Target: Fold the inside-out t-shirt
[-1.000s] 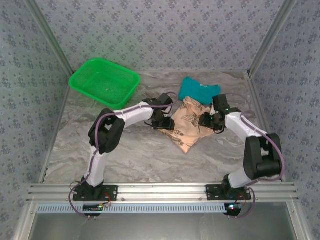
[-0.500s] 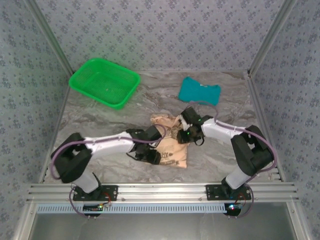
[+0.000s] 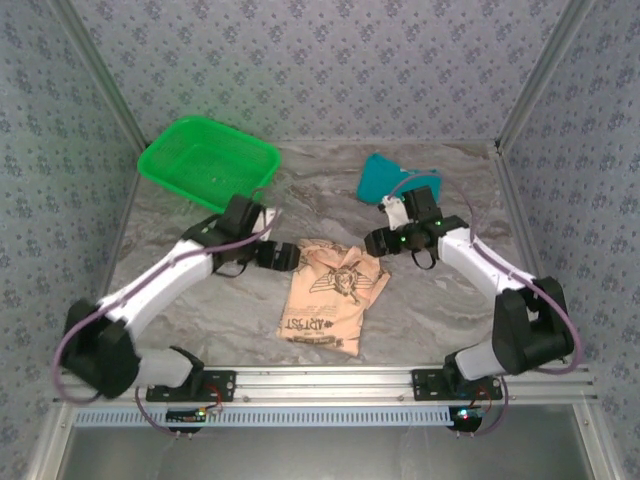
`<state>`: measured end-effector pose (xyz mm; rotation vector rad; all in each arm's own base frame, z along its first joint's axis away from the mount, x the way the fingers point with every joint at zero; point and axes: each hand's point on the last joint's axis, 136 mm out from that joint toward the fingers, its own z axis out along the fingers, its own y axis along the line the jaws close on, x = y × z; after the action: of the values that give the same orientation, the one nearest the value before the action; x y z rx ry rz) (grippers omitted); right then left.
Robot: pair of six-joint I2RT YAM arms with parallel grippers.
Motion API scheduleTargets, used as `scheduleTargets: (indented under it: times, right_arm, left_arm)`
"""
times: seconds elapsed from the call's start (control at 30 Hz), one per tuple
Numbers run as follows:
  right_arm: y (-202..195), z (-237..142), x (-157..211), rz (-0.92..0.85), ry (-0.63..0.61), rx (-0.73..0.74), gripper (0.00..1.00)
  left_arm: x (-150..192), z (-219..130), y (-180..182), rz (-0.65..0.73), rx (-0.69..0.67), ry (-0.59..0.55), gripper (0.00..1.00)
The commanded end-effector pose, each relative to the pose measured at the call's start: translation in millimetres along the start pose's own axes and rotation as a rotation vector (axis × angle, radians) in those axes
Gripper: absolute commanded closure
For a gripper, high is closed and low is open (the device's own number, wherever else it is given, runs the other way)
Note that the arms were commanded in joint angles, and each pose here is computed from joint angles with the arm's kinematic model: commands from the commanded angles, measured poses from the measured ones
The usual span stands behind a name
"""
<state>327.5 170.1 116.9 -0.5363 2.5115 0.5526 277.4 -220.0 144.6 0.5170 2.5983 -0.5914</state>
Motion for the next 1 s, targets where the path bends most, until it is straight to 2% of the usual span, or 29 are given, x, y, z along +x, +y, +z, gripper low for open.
scheduleTargets:
  times: [0.0,0.03,0.13,0.23,0.3,0.47,0.57,0.63,0.7,0.8,0.9,0.97]
  right_arm:
    - [27.6,13.8,22.5,-0.168,0.110,-0.099,0.33]
    - [33.1,16.2,24.6,-0.214,0.117,-0.107,0.33]
    - [33.3,24.6,24.4,-0.276,0.122,-0.090,0.33]
    - [18.7,41.3,16.1,-0.274,0.135,-0.028,0.36]
    - [4.3,51.0,1.6,-0.237,0.115,0.036,0.39]
    - [-49.8,55.2,-35.3,0.070,0.022,0.188,0.43]
    - [-76.9,51.5,-38.9,0.325,-0.020,0.179,0.42]
    - [-78.2,51.8,-36.5,0.387,-0.015,0.138,0.42]
    - [-70.6,49.5,-35.9,0.377,-0.012,0.099,0.41]
    - [-48.0,42.0,-33.9,0.220,0.020,0.071,0.40]
    - [-30.6,32.6,-34.0,0.035,0.034,0.118,0.38]
    - [-30.9,29.2,-33.9,-0.014,0.039,0.160,0.38]
  left_arm:
    - [-16.2,16.2,-9.3,0.217,0.066,0.081,0.11]
    - [-13.2,22.3,-10.5,0.255,0.089,0.130,0.16]
    - [-12.2,39.3,-6.7,0.361,0.094,0.194,0.16]
    - [-18.2,52.7,-4.7,0.507,0.097,0.199,0.14]
    - [-33.4,63.0,0.7,0.525,0.068,0.168,0.14]
    - [-66.7,75.8,0.0,0.501,0.115,0.155,0.14]
    - [-78.9,67.5,-5.7,0.530,0.155,0.086,0.12]
    - [-91.7,62.6,-8.5,0.548,0.180,0.016,0.11]
    - [-91.5,61.5,-8.6,0.563,0.211,0.009,0.11]
    - [-81.2,67.5,-8.0,0.635,0.251,0.050,0.11]
    - [-78.4,81.0,0.9,0.689,0.233,0.074,0.11]
    - [-84.5,93.0,10.5,0.698,0.189,0.088,0.11]
